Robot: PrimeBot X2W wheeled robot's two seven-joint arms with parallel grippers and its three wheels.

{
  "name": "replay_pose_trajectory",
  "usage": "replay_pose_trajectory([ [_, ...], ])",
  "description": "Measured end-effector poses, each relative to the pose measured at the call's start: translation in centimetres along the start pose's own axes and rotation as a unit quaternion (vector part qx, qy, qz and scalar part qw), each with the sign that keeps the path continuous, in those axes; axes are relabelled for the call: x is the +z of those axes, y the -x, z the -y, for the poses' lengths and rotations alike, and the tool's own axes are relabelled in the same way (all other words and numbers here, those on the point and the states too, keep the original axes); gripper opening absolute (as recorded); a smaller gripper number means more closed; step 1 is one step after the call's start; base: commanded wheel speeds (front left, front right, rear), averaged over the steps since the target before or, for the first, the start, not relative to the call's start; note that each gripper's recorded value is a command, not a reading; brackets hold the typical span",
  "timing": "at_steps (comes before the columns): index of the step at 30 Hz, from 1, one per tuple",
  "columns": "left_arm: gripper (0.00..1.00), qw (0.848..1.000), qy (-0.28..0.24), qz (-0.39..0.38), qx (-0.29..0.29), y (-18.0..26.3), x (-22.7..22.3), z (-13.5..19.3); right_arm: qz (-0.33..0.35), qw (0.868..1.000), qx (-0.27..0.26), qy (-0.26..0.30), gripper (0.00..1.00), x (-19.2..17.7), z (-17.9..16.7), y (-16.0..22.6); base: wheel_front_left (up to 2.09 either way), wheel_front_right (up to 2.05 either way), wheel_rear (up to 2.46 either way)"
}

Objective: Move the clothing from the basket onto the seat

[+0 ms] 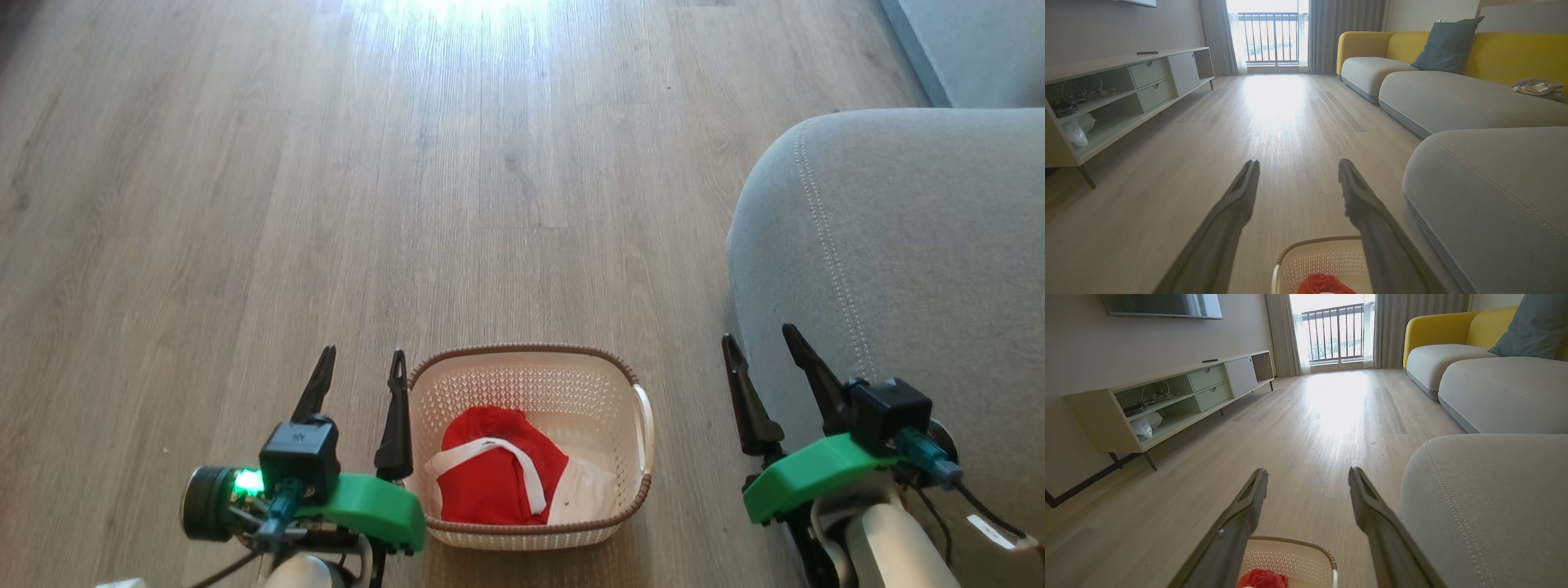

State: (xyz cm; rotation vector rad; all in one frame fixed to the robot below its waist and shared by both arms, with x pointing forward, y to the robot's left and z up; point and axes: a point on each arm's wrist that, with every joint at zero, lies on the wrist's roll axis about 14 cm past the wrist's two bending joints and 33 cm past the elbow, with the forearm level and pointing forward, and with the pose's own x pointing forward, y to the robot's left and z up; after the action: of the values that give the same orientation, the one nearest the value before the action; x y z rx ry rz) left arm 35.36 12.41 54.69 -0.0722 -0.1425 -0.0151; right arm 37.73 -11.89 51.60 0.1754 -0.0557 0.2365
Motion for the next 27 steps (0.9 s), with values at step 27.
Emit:
replay_pose_trajectory([
  [27,1.00,0.996,-0.068,0.059,-0.029,-0.5,1.5,1.0,0.007,0.993,0.040,0.108,1.00,-0.2,-1.5,-0.7,0.00,0.00,0.00],
])
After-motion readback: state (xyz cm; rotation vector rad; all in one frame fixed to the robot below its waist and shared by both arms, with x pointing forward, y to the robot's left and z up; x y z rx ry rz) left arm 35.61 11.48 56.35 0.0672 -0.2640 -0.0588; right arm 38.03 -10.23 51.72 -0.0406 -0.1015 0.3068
